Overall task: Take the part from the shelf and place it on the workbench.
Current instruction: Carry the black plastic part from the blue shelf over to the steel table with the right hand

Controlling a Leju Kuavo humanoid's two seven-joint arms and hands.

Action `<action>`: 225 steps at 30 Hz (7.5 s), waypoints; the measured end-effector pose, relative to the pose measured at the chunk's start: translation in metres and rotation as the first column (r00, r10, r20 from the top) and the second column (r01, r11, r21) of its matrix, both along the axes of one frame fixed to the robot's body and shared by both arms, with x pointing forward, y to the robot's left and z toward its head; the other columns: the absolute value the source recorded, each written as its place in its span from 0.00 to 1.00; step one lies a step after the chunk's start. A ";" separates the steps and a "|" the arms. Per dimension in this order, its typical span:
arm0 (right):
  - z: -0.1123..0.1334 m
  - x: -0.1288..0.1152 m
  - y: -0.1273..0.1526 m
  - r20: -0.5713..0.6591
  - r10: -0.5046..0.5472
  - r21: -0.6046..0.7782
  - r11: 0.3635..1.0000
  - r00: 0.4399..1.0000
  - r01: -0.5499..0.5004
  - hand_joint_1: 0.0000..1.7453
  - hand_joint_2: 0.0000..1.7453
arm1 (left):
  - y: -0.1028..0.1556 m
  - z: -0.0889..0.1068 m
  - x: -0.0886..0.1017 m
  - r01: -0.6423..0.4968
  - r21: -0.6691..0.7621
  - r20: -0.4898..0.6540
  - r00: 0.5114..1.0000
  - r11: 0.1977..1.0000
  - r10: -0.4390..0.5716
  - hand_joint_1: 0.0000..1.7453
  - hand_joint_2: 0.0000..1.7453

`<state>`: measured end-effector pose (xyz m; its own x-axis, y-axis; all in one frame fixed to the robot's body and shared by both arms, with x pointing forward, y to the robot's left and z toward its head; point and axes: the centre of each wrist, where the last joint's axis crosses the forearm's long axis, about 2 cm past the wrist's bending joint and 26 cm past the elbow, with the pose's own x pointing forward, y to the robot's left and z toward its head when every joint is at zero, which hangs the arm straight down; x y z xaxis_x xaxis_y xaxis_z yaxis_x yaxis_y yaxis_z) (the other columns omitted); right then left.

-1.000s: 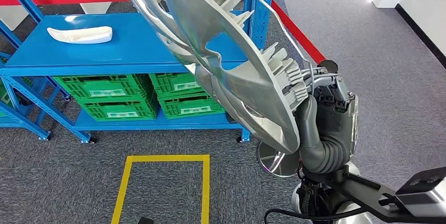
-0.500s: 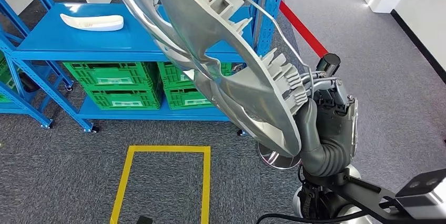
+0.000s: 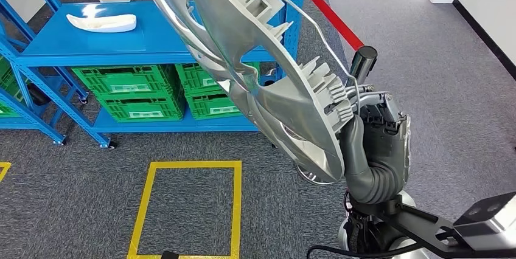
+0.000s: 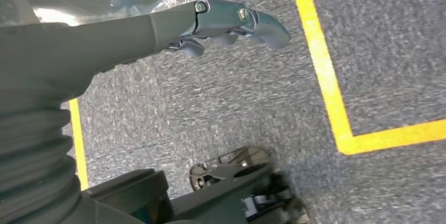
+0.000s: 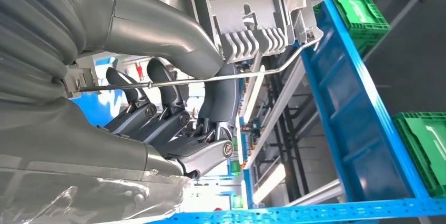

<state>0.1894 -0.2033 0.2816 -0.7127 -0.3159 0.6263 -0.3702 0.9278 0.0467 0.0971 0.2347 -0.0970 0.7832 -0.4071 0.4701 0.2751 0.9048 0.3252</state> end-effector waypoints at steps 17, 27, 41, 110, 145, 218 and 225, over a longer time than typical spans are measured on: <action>-0.002 -0.001 -0.001 -0.011 0.000 0.000 1.000 1.000 0.000 1.00 1.00 | -0.001 0.000 0.001 -0.006 -0.005 0.001 1.000 1.000 0.006 0.00 1.00; -0.001 0.000 -0.001 -0.013 -0.001 0.002 1.000 1.000 0.001 1.00 1.00 | -0.001 0.000 0.001 -0.008 -0.004 0.000 1.000 1.000 0.008 0.00 1.00; -0.002 0.000 -0.002 -0.016 -0.006 0.002 1.000 1.000 0.006 1.00 1.00 | -0.001 0.000 0.000 -0.013 -0.002 -0.002 1.000 1.000 0.013 0.00 1.00; -0.011 0.006 -0.002 -0.140 -0.043 0.053 0.997 0.989 0.051 1.00 1.00 | 0.000 0.000 0.000 -0.062 0.000 -0.032 0.998 0.998 0.062 0.00 1.00; -0.011 0.012 -0.003 -0.144 -0.036 0.060 0.997 0.989 0.045 1.00 1.00 | 0.008 -0.002 -0.004 -0.091 0.012 -0.043 0.995 0.996 0.092 0.00 1.00; -0.016 0.026 0.000 -0.209 -0.008 0.074 0.997 0.978 0.024 1.00 1.00 | 0.005 -0.006 -0.026 -0.184 -0.022 -0.086 0.980 0.983 0.181 0.00 1.00; -0.019 0.026 0.000 -0.221 -0.010 0.072 0.997 0.975 0.027 1.00 1.00 | 0.007 -0.006 -0.027 -0.185 -0.016 -0.090 0.979 0.983 0.183 0.00 1.00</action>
<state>0.2150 -0.2030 0.2626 -0.5661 -0.3553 0.7438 -0.3257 0.9253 0.1942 0.0705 0.2414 -0.1030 0.8820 -0.2419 0.4043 0.1300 0.9498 0.2847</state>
